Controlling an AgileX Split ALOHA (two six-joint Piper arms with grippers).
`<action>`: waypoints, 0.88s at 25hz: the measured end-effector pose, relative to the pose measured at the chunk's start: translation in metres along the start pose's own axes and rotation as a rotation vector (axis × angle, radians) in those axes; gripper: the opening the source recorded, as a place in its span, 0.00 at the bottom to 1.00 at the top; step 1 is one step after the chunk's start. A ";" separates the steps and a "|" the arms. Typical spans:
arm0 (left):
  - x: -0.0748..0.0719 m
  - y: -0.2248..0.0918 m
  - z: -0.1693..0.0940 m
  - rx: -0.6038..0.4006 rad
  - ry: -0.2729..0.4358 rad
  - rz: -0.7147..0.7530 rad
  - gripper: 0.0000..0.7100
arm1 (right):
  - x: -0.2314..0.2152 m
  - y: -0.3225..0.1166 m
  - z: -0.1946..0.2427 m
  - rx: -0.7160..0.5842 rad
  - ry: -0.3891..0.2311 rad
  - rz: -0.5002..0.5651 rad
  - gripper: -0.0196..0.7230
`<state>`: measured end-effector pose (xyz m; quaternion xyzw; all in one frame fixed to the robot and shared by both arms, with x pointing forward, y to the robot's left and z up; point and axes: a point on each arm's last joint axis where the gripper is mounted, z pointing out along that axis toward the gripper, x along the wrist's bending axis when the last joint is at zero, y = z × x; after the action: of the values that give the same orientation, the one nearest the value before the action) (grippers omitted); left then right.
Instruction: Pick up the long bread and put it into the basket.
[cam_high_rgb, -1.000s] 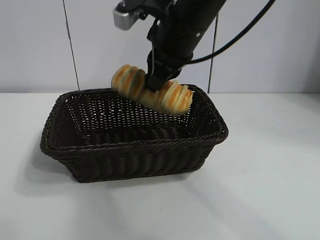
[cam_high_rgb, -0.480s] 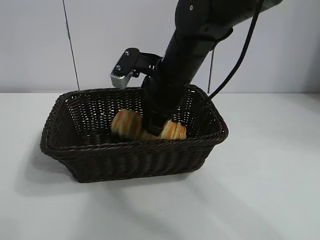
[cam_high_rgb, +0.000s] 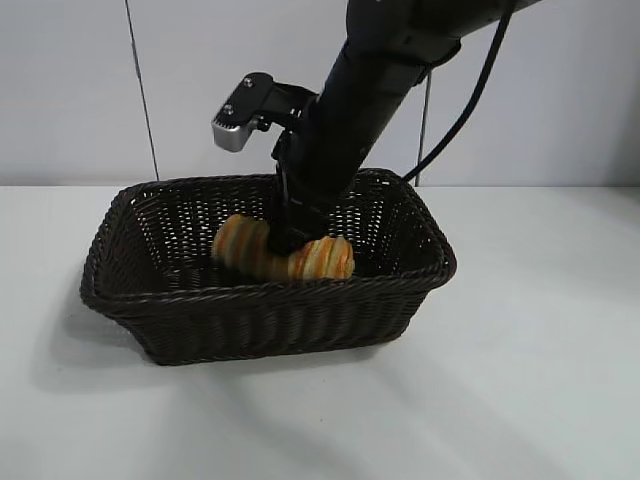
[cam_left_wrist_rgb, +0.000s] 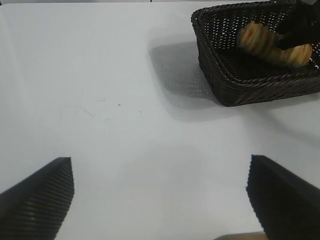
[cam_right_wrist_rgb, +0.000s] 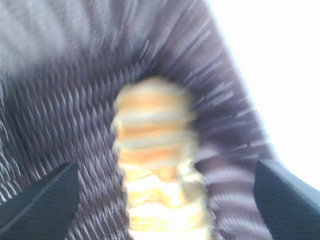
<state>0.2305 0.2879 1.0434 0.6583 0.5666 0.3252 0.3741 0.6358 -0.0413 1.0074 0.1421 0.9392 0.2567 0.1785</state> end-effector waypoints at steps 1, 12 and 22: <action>0.000 0.000 0.000 0.000 0.000 0.000 0.96 | -0.003 0.006 -0.008 -0.015 -0.014 0.057 0.95; 0.000 0.000 0.000 0.000 0.002 0.001 0.96 | -0.038 0.030 -0.091 0.104 -0.231 0.558 0.96; 0.000 0.000 0.000 0.000 0.002 0.001 0.96 | -0.103 -0.037 -0.134 0.249 -0.360 0.775 0.96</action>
<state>0.2305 0.2881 1.0434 0.6583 0.5667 0.3258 0.3734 0.6673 -0.1663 1.1225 0.5464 0.7944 0.1605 0.2114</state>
